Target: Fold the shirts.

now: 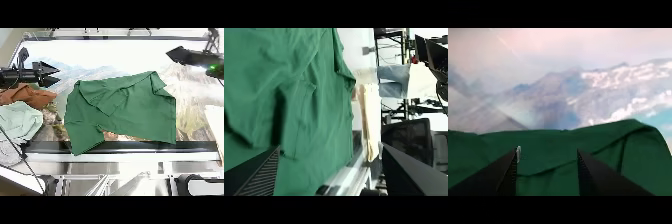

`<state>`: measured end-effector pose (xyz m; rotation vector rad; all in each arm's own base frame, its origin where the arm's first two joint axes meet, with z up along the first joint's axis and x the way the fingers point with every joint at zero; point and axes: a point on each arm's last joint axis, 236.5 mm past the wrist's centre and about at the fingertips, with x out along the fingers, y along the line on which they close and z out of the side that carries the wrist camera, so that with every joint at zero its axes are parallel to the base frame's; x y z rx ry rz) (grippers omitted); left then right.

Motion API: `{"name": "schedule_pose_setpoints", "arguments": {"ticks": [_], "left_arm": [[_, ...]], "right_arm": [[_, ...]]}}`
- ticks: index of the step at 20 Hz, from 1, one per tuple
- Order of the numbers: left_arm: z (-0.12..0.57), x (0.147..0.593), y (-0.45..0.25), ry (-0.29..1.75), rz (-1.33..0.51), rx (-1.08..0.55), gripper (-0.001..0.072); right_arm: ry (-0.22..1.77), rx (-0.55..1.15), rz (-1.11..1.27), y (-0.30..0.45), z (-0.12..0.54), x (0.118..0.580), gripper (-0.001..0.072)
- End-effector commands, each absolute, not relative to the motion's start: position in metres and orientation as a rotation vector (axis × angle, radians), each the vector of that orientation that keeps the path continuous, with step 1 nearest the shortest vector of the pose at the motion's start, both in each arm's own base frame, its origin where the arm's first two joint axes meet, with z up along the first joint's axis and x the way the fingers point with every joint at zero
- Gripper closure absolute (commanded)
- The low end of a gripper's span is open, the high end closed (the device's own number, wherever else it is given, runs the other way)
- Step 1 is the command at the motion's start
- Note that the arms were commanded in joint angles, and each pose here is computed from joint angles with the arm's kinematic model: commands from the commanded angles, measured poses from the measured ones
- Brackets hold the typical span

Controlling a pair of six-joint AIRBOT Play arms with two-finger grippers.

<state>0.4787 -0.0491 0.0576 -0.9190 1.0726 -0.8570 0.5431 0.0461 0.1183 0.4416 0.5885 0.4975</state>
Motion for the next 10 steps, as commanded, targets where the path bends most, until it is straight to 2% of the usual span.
{"name": "schedule_pose_setpoints", "arguments": {"ticks": [1,5,10], "left_arm": [[0.016,0.445,-0.01,1.331,-0.738,-0.893,0.0082],[-0.045,0.37,0.012,1.606,-0.499,-0.725,0.0081],[-0.1,0.335,-0.015,1.724,-0.455,-0.74,0.0082]], "right_arm": [[0.824,0.57,0.516,0.014,0.096,0.487,0.0324],[1.157,0.747,0.405,-0.016,0.026,0.39,0.0342],[1.206,0.932,0.245,-0.028,-0.027,0.324,0.0342]]}}
